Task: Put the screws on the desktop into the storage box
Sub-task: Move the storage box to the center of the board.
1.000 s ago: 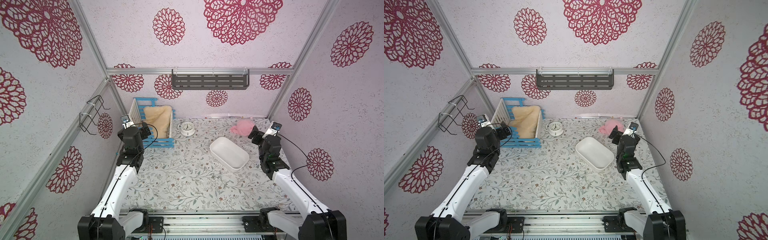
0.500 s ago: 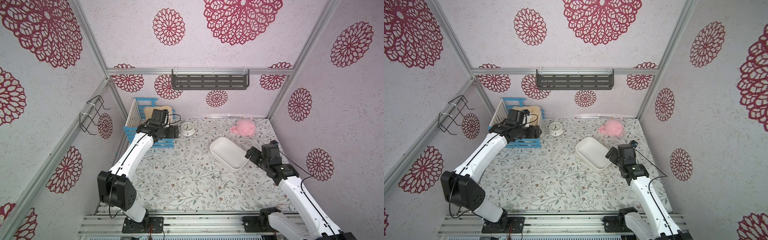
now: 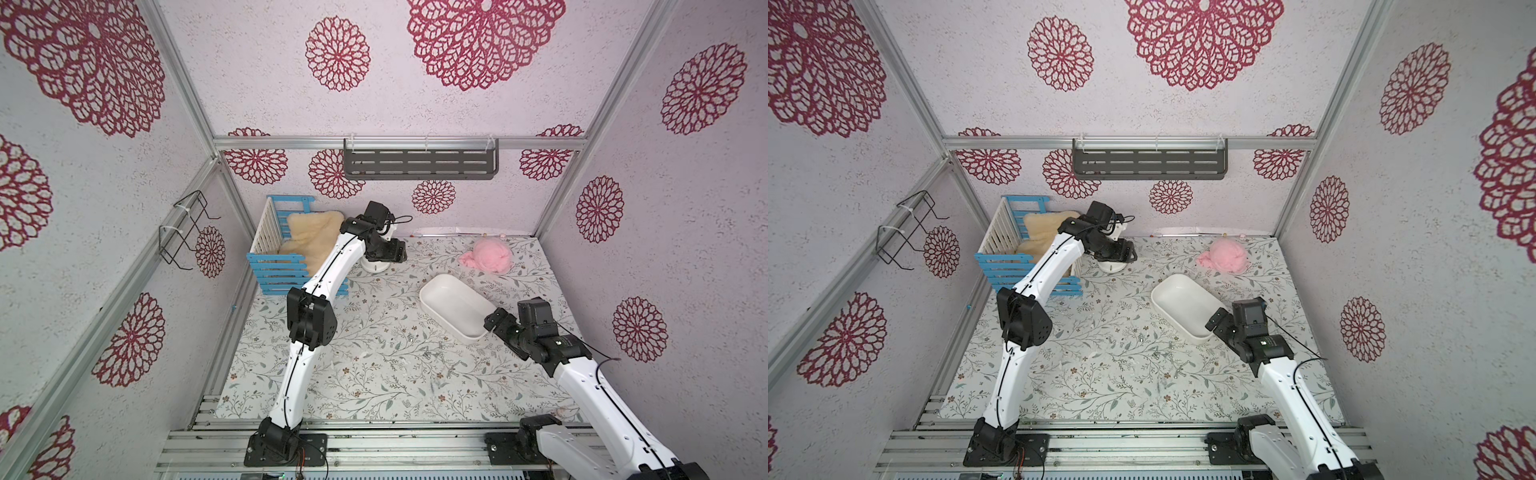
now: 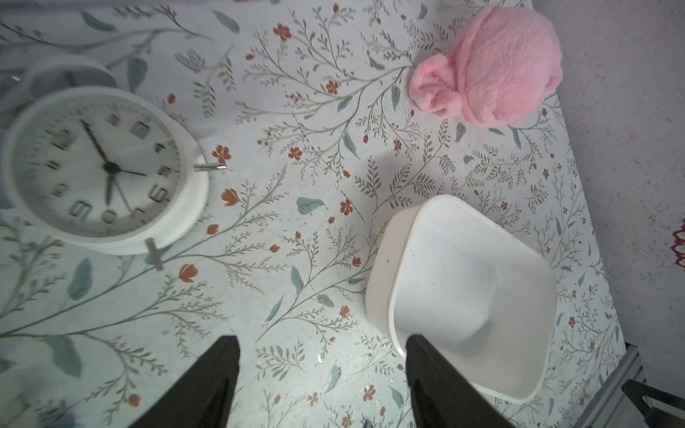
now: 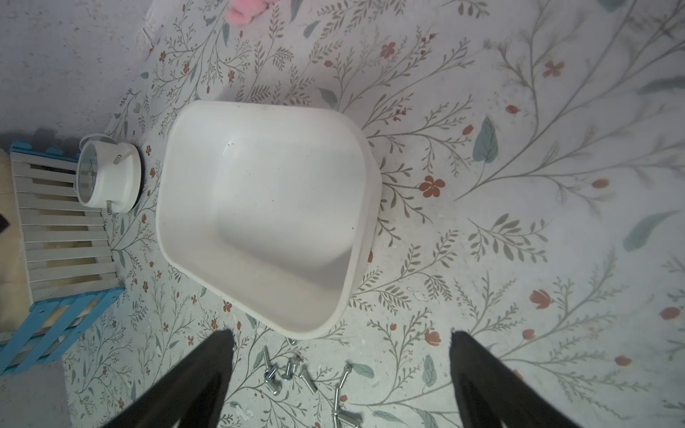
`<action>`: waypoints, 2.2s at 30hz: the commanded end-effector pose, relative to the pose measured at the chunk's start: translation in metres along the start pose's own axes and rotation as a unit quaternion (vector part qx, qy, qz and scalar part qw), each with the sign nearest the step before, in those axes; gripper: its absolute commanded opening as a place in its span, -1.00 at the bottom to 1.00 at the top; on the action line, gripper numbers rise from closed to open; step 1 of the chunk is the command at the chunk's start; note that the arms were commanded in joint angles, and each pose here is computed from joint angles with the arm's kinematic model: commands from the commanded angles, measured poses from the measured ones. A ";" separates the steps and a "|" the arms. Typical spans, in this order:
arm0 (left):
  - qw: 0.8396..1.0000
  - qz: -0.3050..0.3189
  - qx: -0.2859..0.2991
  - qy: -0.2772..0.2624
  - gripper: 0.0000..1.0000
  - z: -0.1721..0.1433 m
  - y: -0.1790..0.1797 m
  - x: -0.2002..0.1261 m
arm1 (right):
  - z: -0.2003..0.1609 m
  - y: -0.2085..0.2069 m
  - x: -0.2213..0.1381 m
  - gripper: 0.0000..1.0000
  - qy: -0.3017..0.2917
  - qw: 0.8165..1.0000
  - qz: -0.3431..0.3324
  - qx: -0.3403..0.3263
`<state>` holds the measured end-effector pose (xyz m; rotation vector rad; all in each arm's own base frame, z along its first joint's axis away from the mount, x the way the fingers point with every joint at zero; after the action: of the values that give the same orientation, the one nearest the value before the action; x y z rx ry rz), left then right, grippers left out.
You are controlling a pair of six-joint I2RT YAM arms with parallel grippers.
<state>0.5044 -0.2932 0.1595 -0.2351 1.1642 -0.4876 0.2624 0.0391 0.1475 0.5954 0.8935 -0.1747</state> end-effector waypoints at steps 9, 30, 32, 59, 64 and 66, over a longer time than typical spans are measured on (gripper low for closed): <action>0.997 -0.041 0.037 0.057 0.49 -0.036 -0.046 0.046 | -0.003 0.006 0.031 0.72 0.021 0.999 0.002 0.044; 0.998 0.004 0.060 0.021 0.50 -0.031 -0.035 -0.016 | 0.019 0.008 0.096 -0.51 0.042 0.995 -0.090 0.000; 0.998 0.010 0.058 0.004 0.50 -0.028 -0.030 -0.040 | 0.025 0.013 0.099 -0.64 0.044 0.994 -0.097 -0.023; 0.997 0.052 -0.047 -0.011 0.53 -0.106 0.063 -0.105 | 0.026 0.156 0.175 -1.00 0.158 0.936 0.028 -0.312; 0.995 0.075 -0.064 -0.016 0.52 -0.101 0.076 -0.093 | 0.013 0.162 0.189 -1.00 0.191 0.920 0.041 -0.340; 0.994 0.082 -0.068 -0.014 0.48 -0.098 0.080 -0.088 | 0.011 0.161 0.192 -1.00 0.200 0.916 0.040 -0.346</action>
<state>0.3900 -0.1778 0.1614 -0.2481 1.2163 -0.2975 0.4602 0.1767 0.0803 0.0452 1.1858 0.2812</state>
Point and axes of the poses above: each gripper's point midway between its finger pads, its own x axis out along the fingers, its own y axis along the line the jaws close on, z = x × y, the point moved 1 cm from there along -x, back along the fingers, and after that the axes turned 7 degrees about -x, right-handed, at the moved point
